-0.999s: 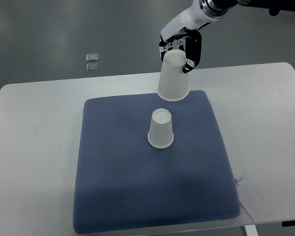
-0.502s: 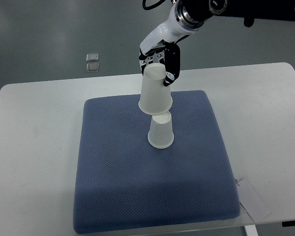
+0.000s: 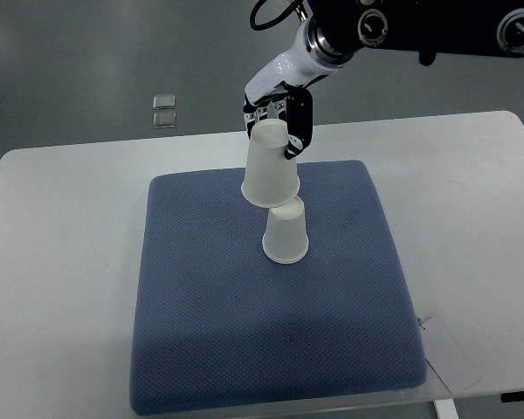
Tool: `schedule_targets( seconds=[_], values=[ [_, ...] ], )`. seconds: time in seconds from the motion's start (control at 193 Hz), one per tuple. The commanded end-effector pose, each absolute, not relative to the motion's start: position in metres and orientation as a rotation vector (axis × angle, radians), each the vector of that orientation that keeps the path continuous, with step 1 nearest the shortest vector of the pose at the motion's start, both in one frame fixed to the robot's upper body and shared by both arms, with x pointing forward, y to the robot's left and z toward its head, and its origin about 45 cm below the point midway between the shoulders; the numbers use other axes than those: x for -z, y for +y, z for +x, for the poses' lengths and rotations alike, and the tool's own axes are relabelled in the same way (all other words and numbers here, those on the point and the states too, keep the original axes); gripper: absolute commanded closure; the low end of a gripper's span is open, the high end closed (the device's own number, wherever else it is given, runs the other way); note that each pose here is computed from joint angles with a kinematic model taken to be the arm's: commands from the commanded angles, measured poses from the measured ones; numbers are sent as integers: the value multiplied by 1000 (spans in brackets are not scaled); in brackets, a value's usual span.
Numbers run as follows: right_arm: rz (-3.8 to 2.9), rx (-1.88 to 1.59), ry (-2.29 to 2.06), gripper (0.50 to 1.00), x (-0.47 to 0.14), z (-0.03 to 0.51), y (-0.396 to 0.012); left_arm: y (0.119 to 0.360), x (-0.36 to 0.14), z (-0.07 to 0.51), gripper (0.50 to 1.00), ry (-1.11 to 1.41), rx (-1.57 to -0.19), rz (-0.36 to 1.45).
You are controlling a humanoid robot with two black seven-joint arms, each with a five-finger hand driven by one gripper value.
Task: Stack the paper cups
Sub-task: 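Lower the held cup with the right hand onto the cup on the pad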
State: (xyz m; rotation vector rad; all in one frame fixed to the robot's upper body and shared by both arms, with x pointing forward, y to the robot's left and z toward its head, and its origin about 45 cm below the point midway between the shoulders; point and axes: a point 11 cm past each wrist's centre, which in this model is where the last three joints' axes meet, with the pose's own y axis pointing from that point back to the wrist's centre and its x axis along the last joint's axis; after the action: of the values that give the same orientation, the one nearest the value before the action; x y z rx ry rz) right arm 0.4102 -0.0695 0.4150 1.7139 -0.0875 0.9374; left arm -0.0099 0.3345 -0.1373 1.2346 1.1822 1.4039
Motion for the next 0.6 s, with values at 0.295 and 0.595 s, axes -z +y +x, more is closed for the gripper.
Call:
schedule_targets(
  seconds=[0.295,0.595],
  values=[
    [1717,-916,-107,897,-407,414,-79,335,137,-10,500,1184,-1405,1234],
    [1716,-899,-104,897,-399,415,-84,335,137,-10,500,1185,-1406,1234]
  ],
)
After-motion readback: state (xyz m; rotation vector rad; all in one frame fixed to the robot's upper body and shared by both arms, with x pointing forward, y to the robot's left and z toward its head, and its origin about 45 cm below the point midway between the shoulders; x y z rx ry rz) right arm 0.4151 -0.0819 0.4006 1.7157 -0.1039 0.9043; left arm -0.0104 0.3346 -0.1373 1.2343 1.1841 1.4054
